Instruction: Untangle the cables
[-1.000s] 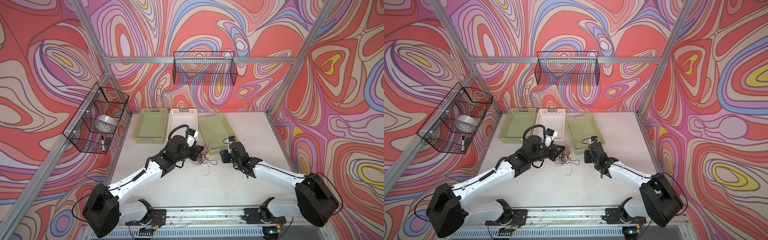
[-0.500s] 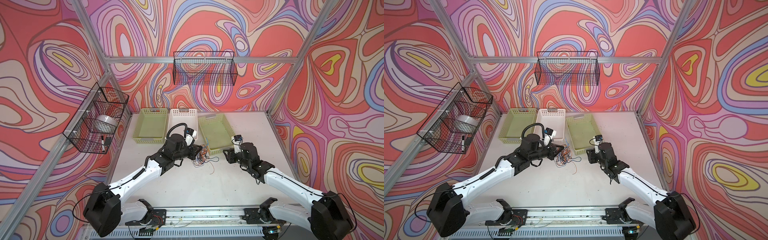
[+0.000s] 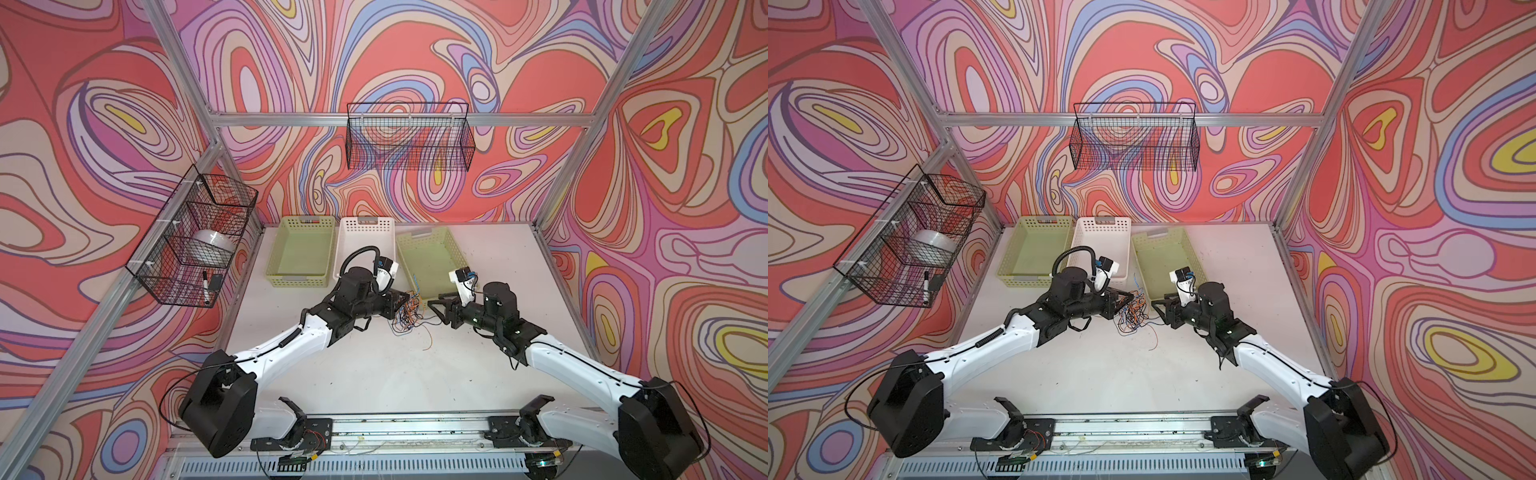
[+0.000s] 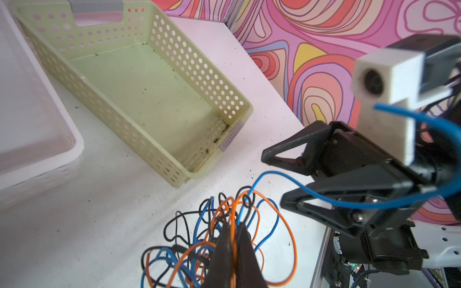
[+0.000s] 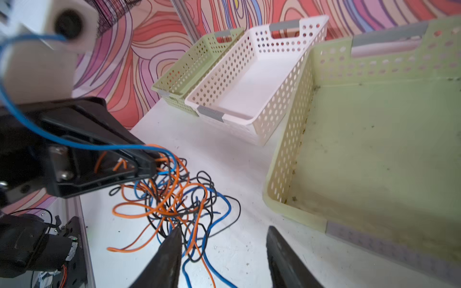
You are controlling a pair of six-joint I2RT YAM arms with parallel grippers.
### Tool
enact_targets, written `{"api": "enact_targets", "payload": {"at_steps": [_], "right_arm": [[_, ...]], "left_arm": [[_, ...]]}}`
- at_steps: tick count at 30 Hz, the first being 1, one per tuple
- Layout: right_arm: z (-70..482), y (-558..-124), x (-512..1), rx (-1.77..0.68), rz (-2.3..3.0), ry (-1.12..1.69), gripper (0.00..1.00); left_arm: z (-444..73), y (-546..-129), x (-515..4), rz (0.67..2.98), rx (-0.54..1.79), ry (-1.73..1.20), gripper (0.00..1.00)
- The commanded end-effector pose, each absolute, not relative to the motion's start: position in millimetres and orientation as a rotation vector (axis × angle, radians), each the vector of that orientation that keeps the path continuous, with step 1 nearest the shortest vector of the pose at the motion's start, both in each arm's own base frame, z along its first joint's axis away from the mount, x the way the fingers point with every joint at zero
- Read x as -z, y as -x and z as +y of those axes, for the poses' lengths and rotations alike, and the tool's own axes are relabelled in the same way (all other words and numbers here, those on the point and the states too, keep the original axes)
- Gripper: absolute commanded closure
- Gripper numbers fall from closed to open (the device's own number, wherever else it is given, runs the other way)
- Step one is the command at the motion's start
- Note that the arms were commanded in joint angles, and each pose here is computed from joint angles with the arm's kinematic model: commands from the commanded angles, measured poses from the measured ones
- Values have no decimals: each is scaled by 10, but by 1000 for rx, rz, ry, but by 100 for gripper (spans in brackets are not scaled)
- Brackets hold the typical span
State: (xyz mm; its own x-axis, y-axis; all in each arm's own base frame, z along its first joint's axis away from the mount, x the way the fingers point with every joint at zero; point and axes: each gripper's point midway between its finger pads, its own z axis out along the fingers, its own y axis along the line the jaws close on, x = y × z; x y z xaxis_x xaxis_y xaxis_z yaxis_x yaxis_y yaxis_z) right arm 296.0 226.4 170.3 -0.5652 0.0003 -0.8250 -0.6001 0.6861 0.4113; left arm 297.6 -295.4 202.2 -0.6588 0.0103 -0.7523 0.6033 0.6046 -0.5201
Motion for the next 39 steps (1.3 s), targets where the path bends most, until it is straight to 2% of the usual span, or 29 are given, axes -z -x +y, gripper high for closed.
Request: {"api": "enact_targets", "payload": {"at_steps": [1, 9, 14, 17, 19, 23, 28, 35, 37, 38, 39], "right_arm": [[2278, -2951, -1554, -885, 2098, 457, 43], [2257, -2866, -1418, -980, 2159, 319, 43], [2270, -2798, -1181, -1035, 2282, 252, 45], [2314, -2803, -1199, -1156, 2261, 207, 49], [2348, -2816, -1273, -1220, 2223, 199, 55], [2353, -2861, -1341, -1221, 2190, 202, 76], [2333, -2879, -1469, -1225, 2145, 212, 97], [1989, -2999, -1520, -907, 2195, 208, 100], [1959, -3012, -1557, -852, 2208, 248, 100], [1953, -3017, -1553, -832, 2226, 268, 100], [1962, -3025, -1543, -820, 2245, 287, 100]], "left_arm": [[-3003, -3012, -2244, 2016, 1067, -492, 100], [-2975, -3029, -2298, 1994, 1040, -494, 100], [-2967, -3038, -2362, 1957, 1039, -491, 100], [-2964, -3048, -2366, 1952, 1033, -490, 100], [-2955, -3052, -2370, 1947, 1027, -487, 100], [-2937, -3051, -2342, 1941, 1021, -480, 100], [-2883, -3064, -2256, 1935, 1002, -445, 100], [-2688, -3103, -1903, 2010, 1020, -323, 100], [-2676, -3080, -1791, 2044, 1039, -307, 78], [-2679, -3057, -1737, 2060, 1047, -309, 61], [-2673, -3039, -1680, 2079, 1046, -308, 48]]}}
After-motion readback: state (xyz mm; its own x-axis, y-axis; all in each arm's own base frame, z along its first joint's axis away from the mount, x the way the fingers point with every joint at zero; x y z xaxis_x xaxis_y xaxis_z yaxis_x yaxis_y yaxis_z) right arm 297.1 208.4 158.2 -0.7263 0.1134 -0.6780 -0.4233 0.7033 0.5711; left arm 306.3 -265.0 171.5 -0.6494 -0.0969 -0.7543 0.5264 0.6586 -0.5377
